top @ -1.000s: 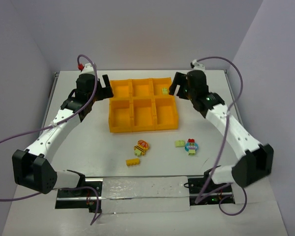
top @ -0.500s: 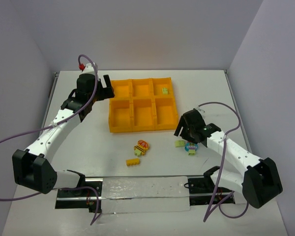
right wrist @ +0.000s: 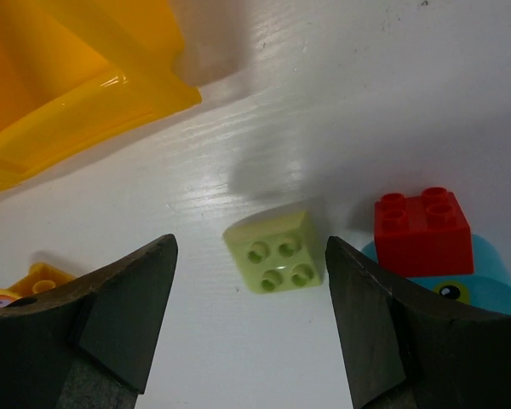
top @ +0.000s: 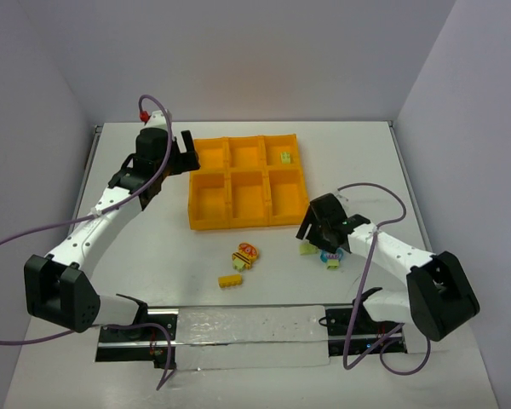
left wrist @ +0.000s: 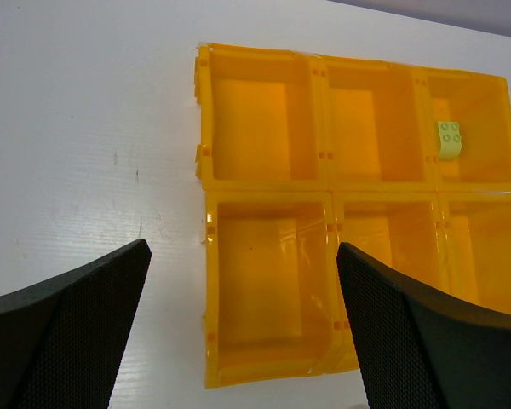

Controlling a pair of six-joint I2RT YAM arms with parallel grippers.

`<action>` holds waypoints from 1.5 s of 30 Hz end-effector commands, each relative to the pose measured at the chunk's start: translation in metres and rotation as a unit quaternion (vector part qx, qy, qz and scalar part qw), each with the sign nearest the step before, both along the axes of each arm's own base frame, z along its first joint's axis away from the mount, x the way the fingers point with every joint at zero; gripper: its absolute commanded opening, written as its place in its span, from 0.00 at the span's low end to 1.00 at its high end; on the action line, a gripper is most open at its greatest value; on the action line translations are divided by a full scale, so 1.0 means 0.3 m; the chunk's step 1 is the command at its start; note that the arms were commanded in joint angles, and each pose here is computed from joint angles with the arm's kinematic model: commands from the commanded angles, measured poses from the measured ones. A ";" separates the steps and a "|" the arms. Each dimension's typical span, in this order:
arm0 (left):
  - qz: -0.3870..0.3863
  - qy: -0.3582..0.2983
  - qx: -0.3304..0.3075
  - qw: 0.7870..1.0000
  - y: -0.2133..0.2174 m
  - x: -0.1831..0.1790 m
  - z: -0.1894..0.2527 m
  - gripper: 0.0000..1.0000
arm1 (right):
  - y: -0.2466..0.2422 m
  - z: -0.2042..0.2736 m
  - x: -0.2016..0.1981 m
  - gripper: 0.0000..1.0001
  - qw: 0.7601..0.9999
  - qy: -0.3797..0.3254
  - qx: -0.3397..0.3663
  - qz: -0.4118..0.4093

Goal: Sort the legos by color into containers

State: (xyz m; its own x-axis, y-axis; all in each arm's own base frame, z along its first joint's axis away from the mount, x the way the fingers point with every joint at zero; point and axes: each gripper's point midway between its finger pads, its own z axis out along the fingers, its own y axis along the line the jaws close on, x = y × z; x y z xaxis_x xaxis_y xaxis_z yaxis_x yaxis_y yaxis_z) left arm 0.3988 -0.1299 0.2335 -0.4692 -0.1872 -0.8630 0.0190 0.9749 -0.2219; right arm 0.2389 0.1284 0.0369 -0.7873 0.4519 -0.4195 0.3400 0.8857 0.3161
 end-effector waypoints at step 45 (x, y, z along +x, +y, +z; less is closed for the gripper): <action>-0.011 -0.021 -0.011 1.000 -0.033 0.008 0.052 0.99 | 0.365 -0.008 -0.010 0.97 0.950 -0.011 -0.037 0.309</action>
